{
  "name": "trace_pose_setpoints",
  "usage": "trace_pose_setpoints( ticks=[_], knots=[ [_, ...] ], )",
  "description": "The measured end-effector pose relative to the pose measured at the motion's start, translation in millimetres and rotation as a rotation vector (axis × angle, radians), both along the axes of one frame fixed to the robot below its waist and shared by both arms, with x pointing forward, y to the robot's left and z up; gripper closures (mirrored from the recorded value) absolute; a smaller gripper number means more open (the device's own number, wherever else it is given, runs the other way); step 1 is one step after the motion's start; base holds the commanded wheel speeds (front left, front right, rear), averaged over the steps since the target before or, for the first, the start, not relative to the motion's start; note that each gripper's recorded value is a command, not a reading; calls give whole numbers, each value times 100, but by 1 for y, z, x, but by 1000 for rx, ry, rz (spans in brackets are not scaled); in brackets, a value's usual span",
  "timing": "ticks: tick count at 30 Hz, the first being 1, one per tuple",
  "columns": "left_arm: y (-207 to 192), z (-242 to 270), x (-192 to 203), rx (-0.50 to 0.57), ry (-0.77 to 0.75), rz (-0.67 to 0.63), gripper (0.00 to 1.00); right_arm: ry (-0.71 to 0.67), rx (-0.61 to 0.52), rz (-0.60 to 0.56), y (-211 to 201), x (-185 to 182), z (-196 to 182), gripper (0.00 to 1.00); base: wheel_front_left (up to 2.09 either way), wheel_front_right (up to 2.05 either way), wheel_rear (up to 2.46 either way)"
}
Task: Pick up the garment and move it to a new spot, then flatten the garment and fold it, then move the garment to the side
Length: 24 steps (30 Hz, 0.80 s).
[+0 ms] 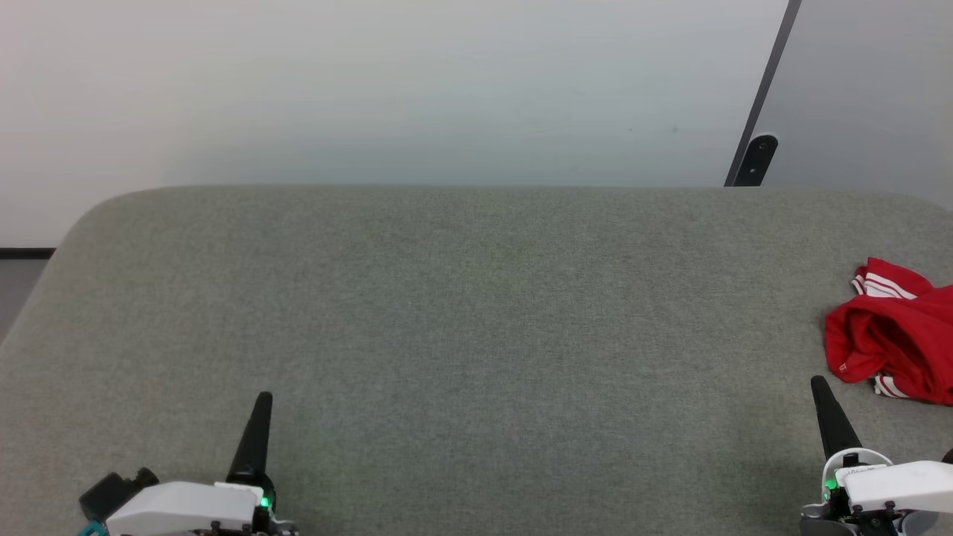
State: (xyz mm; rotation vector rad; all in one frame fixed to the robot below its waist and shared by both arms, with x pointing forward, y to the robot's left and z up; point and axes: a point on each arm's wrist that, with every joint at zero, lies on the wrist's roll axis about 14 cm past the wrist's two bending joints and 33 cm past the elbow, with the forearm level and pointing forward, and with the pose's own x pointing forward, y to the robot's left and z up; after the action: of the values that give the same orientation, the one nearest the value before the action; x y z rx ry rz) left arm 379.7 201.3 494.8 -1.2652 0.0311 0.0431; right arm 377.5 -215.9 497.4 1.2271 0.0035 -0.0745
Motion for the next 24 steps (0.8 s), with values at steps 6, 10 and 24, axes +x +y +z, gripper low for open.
trace_pose_setpoints(
  ticks=[6, 10, 24],
  knots=[
    [0, 2, 2, -50, -8, 0, 100, -3, 52, 6, 2, 1, 0, 100, 0, 0, 0],
    [0, 3, 3, -81, -10, 0, 100, -8, 93, 9, 4, 2, 1, 100, 0, 0, 0],
    [-1, 6, 5, -188, -21, -5, 100, -21, 210, 26, 9, 5, 3, 100, 0, 0, 0]
  ],
)
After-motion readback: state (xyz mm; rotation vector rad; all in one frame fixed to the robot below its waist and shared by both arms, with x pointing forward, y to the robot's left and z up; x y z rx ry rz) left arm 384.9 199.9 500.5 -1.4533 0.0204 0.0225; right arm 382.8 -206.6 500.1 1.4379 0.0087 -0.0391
